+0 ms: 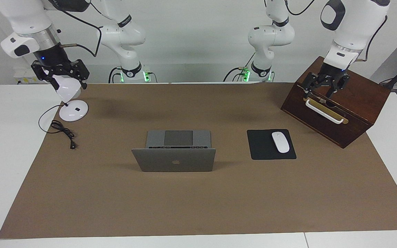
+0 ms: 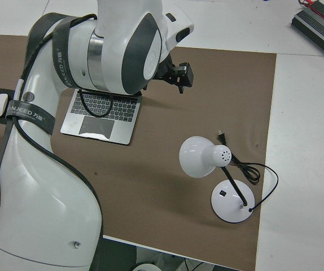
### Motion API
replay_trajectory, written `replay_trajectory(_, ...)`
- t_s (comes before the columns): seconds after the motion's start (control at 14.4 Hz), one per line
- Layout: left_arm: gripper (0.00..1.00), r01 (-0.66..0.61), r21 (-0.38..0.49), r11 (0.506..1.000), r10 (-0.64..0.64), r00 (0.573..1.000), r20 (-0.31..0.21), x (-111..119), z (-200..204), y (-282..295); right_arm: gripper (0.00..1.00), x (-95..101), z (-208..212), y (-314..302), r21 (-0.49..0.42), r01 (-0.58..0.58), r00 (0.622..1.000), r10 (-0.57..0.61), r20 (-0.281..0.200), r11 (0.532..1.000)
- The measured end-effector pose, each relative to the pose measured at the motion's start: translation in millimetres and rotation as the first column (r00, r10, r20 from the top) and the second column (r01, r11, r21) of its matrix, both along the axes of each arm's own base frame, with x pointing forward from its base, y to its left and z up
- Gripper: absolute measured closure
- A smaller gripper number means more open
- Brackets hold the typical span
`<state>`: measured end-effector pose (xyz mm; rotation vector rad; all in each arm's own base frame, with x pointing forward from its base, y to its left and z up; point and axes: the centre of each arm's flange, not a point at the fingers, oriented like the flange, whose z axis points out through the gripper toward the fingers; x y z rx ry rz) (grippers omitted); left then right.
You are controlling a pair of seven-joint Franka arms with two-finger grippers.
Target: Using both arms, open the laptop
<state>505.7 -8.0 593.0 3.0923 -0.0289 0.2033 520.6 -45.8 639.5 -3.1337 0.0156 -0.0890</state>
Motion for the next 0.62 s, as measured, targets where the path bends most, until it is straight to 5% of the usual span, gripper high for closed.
replay_trajectory(0.62,0.00,0.009,0.026,1.000,-0.007,0.996,-0.084,16,41,-5,0.00,-0.5,0,-1,0.000,0.001,1.000,-0.001,-0.004,1.000)
